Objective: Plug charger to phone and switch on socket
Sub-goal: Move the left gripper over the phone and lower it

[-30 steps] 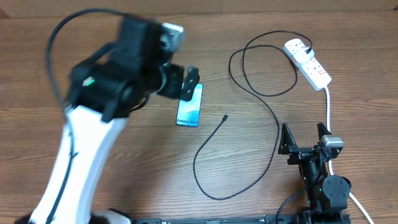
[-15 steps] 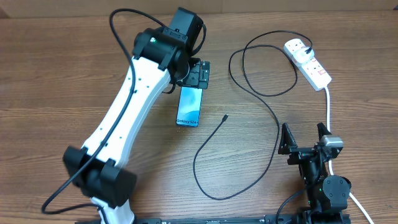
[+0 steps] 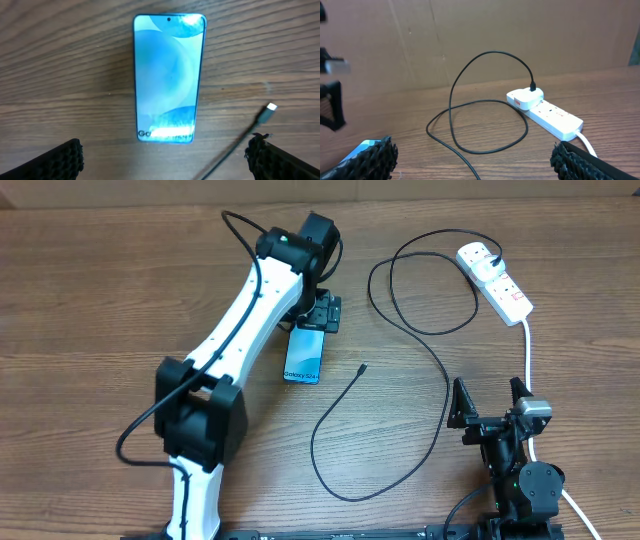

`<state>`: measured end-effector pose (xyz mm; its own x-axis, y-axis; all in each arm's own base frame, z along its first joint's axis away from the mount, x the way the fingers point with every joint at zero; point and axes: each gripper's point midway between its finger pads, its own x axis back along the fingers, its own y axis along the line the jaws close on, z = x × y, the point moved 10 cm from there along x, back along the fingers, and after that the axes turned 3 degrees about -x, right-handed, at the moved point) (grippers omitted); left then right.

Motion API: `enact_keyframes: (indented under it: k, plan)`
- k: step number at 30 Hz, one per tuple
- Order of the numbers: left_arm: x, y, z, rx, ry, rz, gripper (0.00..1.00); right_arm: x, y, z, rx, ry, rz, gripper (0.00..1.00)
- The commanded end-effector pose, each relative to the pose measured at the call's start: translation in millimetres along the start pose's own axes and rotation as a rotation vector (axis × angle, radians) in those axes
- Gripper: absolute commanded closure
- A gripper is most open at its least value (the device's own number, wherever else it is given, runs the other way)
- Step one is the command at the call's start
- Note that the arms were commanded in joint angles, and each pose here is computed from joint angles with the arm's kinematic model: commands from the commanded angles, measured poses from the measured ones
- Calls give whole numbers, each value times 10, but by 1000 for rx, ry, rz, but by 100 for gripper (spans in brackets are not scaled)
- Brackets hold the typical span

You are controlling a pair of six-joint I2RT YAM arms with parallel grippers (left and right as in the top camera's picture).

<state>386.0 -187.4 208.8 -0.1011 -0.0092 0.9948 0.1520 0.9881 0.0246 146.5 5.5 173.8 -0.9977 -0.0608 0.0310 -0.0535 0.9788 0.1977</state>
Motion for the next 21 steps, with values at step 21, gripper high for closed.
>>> enact_keyframes:
  k: [21]
  plan:
    - [-717, 118, -190, -38, 121, 45, 0, -2, 4, 22, -3, -3, -7, 0]
